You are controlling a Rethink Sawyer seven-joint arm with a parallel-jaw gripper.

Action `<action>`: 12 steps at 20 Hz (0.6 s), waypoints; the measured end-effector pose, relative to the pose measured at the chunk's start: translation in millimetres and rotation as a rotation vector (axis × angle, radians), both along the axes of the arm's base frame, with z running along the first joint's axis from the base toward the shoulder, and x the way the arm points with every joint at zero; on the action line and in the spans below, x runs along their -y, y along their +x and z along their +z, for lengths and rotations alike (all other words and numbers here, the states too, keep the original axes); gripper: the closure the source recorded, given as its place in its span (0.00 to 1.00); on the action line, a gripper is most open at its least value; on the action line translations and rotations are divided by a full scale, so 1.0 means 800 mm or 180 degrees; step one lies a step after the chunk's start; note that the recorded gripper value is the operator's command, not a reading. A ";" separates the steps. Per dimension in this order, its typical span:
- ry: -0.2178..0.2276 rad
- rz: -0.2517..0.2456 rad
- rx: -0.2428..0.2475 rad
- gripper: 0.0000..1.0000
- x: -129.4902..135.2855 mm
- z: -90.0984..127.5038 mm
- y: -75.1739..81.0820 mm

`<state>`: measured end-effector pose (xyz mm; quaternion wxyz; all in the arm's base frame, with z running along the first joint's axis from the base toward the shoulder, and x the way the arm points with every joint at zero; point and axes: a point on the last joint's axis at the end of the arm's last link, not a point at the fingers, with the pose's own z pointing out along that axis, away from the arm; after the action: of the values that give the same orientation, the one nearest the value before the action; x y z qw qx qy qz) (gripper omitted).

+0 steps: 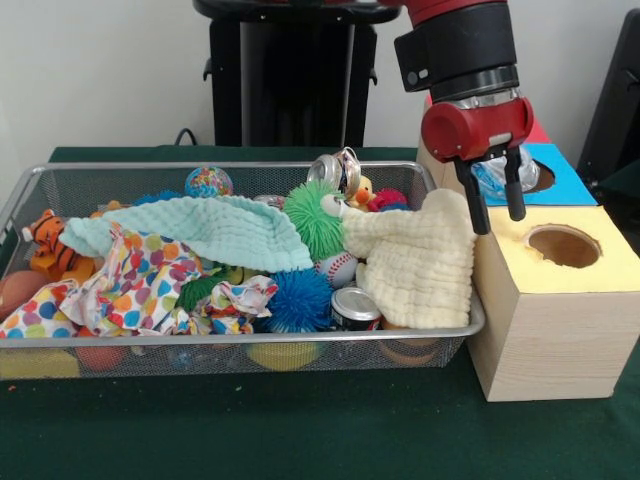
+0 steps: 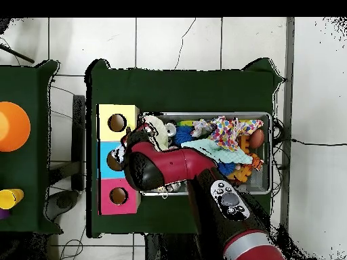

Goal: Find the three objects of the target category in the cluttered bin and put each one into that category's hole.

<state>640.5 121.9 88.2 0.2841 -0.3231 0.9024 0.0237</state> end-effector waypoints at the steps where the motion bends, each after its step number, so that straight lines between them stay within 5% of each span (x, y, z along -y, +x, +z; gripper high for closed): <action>1: -0.0002 0.0000 0.0004 0.00 0.000 0.001 0.000; 12: -0.0004 -0.0003 0.0015 0.00 0.002 0.004 0.001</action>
<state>641.4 120.6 91.2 0.2862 -0.3229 0.9019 0.0223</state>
